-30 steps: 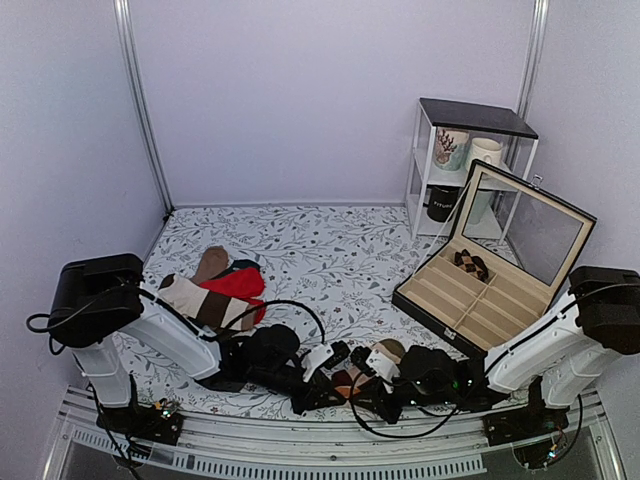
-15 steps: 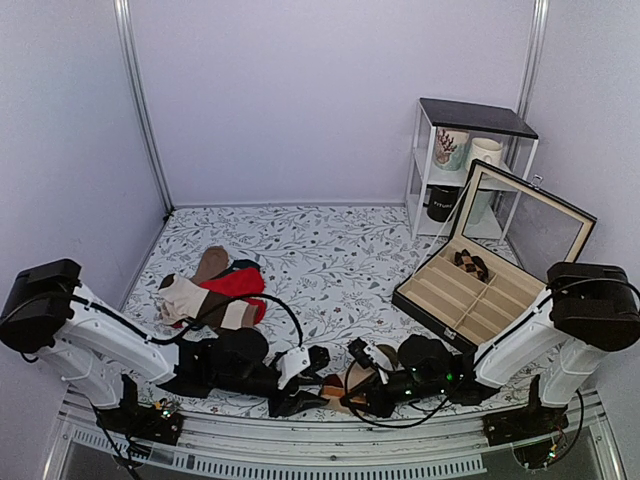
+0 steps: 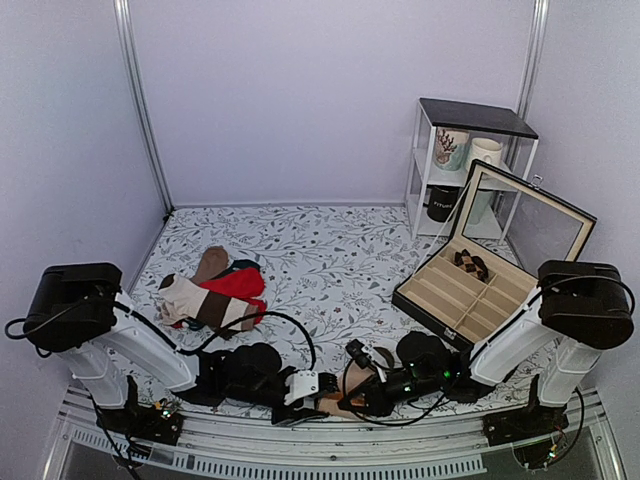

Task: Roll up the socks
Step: Roll a pair of socks at the center of the board.

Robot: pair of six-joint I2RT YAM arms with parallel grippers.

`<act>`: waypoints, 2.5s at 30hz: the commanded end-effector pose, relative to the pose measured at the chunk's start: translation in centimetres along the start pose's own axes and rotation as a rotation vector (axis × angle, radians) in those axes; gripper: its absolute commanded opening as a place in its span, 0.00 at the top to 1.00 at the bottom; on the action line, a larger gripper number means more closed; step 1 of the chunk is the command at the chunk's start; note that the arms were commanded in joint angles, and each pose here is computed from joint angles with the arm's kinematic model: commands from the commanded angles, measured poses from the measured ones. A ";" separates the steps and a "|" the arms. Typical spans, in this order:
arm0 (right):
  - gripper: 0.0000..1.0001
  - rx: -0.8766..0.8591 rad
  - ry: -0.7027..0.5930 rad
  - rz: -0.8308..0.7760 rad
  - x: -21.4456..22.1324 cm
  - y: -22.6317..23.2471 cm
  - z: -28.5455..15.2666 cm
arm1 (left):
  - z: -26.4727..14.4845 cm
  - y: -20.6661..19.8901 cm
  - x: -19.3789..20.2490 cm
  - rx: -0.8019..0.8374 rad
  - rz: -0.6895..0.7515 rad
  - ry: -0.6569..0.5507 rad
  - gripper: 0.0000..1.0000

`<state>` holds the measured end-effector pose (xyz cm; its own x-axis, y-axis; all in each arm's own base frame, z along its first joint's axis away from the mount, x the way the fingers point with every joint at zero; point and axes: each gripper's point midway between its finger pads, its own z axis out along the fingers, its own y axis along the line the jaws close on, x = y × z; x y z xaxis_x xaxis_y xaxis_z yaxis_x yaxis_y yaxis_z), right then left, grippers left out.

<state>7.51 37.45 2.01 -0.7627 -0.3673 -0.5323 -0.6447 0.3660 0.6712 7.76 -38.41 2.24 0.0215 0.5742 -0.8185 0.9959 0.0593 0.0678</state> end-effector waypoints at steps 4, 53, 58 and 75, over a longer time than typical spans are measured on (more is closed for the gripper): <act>0.93 0.234 0.361 0.176 10.9 -6.6 -2.2 | 0.2 -0.7 -1.8 0.024 0.029 -0.064 0.53; 0.38 0.306 -0.207 -0.483 -0.8 0.9 -6.6 | 1.7 -2.6 11.0 0.124 -0.590 0.406 1.00; 0.37 0.322 -0.180 -0.523 -0.3 0.7 -5.6 | 1.6 -2.6 11.0 0.137 -0.601 0.407 1.00; 0.41 0.392 -0.172 -0.535 -0.8 0.0 -4.4 | 1.6 -3.3 12.6 0.158 -0.616 0.447 1.00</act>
<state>7.79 33.38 3.33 -0.3231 -0.4953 -0.8064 -0.8934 0.4408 0.0873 8.19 -42.02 1.54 -0.4476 0.4767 -0.7566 0.8909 0.1651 -0.4230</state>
